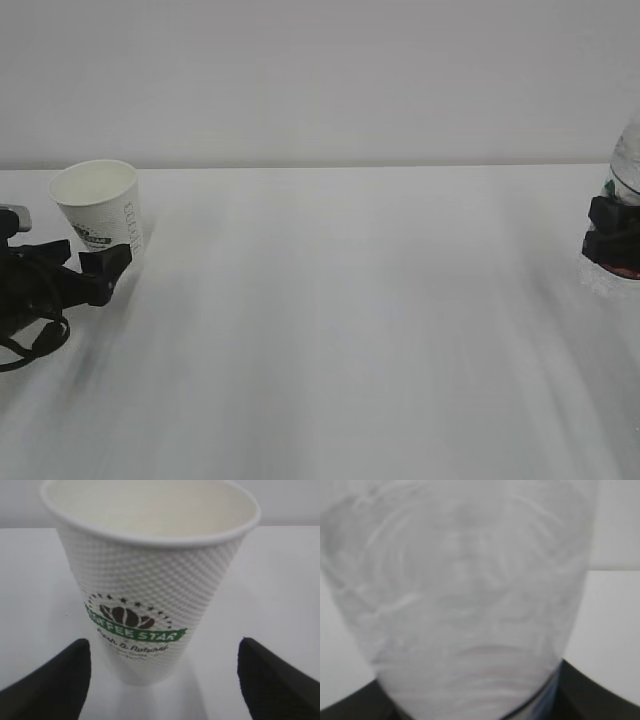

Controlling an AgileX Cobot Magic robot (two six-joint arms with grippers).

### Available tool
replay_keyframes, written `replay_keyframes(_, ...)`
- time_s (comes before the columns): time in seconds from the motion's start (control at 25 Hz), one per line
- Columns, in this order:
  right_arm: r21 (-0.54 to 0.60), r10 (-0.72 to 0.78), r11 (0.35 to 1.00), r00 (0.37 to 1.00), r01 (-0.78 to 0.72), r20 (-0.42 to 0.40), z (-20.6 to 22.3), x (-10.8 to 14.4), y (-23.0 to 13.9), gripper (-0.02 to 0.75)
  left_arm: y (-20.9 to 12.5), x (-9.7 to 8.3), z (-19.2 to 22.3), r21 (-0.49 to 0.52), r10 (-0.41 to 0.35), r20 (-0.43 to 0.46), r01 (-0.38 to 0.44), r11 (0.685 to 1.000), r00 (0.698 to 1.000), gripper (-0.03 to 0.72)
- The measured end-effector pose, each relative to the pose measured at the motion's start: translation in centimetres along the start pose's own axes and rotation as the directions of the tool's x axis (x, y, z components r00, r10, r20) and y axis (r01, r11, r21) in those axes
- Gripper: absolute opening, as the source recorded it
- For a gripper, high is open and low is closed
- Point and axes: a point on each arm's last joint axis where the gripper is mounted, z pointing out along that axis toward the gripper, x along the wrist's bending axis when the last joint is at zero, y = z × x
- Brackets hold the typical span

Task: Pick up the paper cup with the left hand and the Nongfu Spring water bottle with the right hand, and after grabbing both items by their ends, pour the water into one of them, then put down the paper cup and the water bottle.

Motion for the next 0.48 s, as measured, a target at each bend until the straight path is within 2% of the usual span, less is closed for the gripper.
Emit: replay_keyframes(0.48,-0.046,-0.036,0.998,0.999,0.036,0.004,0.0,0.0,0.4,0.407,-0.2,0.8,3.1,-0.033,-0.001,-0.009,0.001,0.999,1.000,0.693)
